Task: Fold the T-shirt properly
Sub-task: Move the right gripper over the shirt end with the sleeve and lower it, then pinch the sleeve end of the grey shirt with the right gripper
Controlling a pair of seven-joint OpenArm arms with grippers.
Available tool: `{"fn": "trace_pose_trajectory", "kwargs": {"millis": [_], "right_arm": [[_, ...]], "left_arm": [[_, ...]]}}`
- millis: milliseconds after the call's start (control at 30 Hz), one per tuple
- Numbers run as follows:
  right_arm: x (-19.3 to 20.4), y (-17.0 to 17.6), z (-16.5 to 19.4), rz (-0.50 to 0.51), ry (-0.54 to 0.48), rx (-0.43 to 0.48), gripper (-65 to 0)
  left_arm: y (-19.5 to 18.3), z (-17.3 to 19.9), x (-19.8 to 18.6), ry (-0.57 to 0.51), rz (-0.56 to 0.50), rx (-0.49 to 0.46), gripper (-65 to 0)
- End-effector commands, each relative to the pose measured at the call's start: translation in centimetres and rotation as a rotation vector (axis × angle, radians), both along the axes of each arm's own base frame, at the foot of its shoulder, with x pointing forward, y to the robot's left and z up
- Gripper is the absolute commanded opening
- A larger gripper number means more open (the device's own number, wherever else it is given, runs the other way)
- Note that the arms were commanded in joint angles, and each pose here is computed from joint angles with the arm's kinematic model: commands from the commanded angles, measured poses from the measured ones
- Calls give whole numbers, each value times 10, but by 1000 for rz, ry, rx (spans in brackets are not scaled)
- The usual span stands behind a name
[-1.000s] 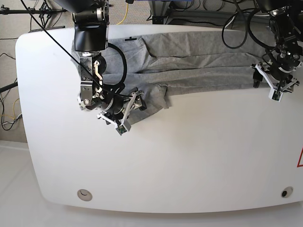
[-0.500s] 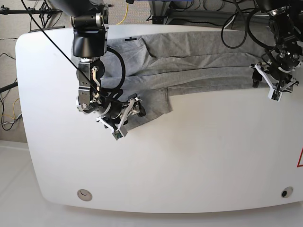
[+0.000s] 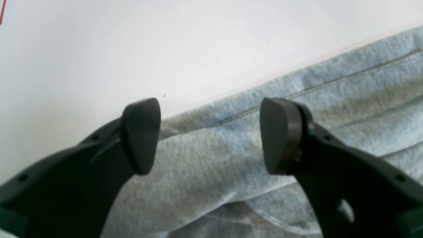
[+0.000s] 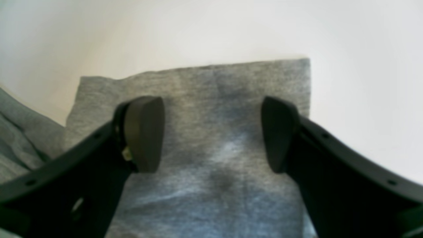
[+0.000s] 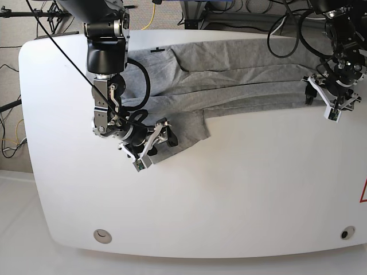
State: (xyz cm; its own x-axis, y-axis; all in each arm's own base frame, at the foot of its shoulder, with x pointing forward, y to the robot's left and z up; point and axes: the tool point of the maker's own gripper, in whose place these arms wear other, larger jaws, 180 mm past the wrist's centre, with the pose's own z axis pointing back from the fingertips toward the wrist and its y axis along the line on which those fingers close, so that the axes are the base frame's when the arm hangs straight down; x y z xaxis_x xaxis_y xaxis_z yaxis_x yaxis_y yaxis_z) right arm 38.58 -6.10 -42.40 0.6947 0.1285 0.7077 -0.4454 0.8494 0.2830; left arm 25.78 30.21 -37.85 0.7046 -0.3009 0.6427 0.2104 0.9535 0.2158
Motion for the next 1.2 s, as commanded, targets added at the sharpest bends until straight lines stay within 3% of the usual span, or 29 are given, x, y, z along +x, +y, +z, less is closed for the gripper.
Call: {"fn": "trace_pose_trajectory", "kwargs": {"millis": [0,167,300,500,567,1033,1167], "right_arm": [[-13,-5,-13,26,78,-77,-220],[-19,-5,-14,37,89,-89,-275],[-21,-6,-15,43,98,-95,-390],[-25,-1,-17,59,114,-85,-616],[-26,0,-16,61,112,-84,-650],[-25,5,-17,58,85,-58,-650],[-23,6,-18,45,68,-39,-577]], "left_arm": [[4,13,7,-41,-5,15,-214],[5,13,7,-41,-4,16,-216],[5,12,6,-37,-4,15,-215],[6,11,5,-30,2,18,-213],[7,11,5,-31,4,18,-213],[5,11,6,-33,1,12,-213],[5,11,5,-33,2,11,-211]]}}
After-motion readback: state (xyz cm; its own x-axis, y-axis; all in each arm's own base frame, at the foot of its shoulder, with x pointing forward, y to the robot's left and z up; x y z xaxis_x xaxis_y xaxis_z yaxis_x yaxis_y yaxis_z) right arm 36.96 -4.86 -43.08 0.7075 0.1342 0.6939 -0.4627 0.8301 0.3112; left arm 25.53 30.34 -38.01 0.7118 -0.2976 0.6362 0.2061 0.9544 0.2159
